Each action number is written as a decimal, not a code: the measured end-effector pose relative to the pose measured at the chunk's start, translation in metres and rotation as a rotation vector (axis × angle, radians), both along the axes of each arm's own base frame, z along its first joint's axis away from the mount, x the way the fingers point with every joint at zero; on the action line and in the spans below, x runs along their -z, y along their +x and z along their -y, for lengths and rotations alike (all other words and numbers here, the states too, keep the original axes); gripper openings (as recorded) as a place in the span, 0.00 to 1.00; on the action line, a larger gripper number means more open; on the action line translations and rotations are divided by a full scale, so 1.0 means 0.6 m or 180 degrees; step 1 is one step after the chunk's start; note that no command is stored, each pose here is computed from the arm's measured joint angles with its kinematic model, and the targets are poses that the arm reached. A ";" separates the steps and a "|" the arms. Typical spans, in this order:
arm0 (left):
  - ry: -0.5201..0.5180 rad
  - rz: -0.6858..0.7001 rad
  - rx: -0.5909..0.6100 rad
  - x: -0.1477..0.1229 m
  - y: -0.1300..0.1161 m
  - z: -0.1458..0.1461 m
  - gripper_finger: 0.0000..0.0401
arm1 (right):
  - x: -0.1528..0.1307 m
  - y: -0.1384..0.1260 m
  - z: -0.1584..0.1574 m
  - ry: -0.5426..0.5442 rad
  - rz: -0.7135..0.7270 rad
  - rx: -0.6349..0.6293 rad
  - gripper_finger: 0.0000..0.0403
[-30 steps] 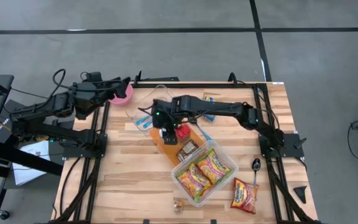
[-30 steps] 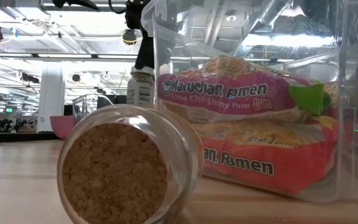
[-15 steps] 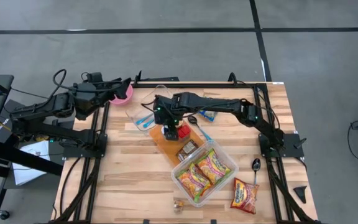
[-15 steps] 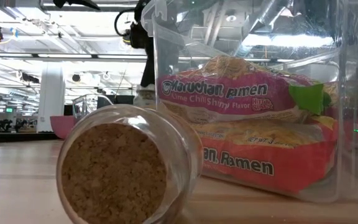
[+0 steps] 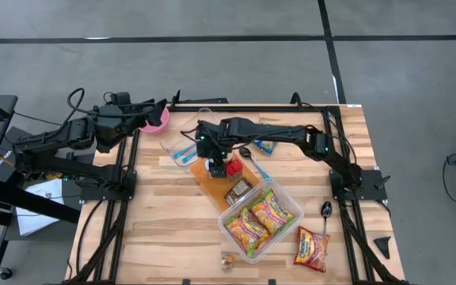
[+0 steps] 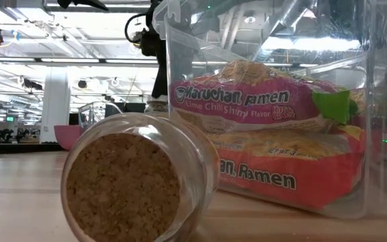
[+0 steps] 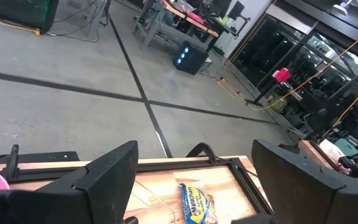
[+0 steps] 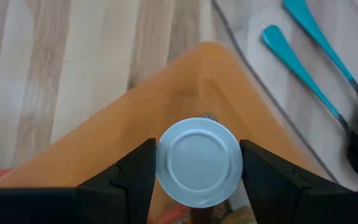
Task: Pick & Place Food Item
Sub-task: Put the white seasoning bottle into the orange bin, then put the blue noodle pack into the bottom transparent bin
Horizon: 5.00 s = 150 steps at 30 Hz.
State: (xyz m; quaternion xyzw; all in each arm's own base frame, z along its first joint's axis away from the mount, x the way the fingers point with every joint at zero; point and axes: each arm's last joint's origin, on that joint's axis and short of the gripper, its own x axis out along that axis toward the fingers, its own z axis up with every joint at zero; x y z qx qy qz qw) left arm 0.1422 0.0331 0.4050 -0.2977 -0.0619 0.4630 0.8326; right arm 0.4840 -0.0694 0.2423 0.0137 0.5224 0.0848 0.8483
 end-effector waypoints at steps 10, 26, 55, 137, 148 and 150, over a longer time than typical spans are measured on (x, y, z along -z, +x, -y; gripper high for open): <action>-0.0016 0.0023 -0.0004 0.000 0.000 0.000 0.77 | 0.000 -0.002 0.014 0.0013 0.0015 0.0048 0.51; -0.0017 0.0017 -0.0003 0.000 0.000 0.000 0.77 | 0.001 -0.004 0.013 0.0031 -0.0033 0.0044 0.56; -0.0043 0.0017 0.0093 0.001 0.001 0.001 0.77 | -0.001 -0.007 0.018 0.0072 -0.0076 0.0138 0.66; 0.0431 -0.0961 0.0632 0.019 0.050 -0.016 0.77 | -0.122 -0.406 0.099 0.1314 0.0624 0.4876 0.76; 0.0457 -0.0662 0.0427 0.007 0.054 -0.033 0.77 | -0.020 -0.379 0.197 0.1556 0.0138 0.5994 0.76; 0.0480 -0.0664 0.0428 0.005 0.053 -0.033 0.77 | -0.003 -0.373 0.213 0.1563 0.0128 0.6106 0.76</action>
